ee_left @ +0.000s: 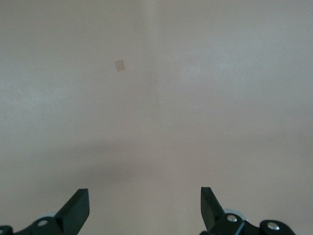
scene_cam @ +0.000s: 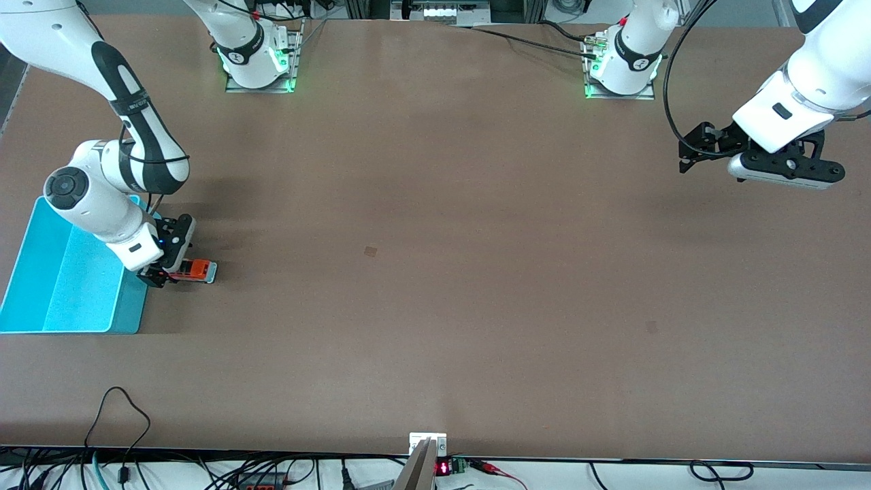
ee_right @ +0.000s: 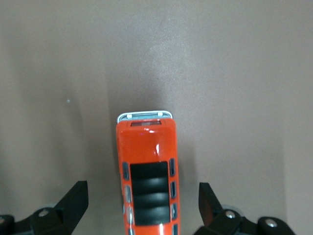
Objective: Wind up bus and store in blue box
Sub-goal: 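Close the right gripper on the orange bus, then lift the bus with the right gripper and lower it into the box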
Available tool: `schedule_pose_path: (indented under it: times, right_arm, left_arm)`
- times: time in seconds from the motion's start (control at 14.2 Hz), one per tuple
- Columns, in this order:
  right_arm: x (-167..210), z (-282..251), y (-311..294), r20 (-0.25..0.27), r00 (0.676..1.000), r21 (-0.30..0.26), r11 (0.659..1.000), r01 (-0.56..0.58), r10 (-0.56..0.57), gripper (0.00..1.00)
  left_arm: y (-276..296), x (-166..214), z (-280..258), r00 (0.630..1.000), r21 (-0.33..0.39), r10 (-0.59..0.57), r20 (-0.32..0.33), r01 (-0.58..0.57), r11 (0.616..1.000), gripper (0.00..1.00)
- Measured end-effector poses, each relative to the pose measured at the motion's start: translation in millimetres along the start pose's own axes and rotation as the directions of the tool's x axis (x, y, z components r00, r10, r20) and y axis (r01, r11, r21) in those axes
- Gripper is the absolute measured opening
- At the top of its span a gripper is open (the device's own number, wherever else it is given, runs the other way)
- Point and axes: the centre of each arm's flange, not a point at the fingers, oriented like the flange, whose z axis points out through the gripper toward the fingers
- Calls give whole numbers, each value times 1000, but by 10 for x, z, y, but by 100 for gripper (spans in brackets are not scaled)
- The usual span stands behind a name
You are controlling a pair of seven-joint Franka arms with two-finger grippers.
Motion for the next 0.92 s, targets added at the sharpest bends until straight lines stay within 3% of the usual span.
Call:
schedule_pose_path:
  times: [0.28, 0.42, 0.56, 0.7, 0.92]
  right_arm:
    - [17, 148, -31, -10, 1000, 6, 1000, 0, 0, 94]
    - [20, 147, -26, -11, 1000, 2, 1000, 0, 0, 70]
    - [19, 125, -4, -11, 1000, -6, 1000, -1, 0, 54]
    - [23, 100, 26, -13, 1000, -15, 1000, -27, 27, 54]
    - [153, -154, 200, -25, 987, -64, 985, -162, 160, 54]
  left_arm:
    - [0, 0, 0, 1000, 0, 0, 0, 0, 1000, 100]
    - [0, 0, 0, 1000, 0, 0, 0, 0, 1000, 100]
    - [0, 0, 0, 1000, 0, 0, 0, 0, 1000, 100]
    - [0, 0, 0, 1000, 0, 0, 0, 0, 1000, 100]
    - [0, 0, 0, 1000, 0, 0, 0, 0, 1000, 100]
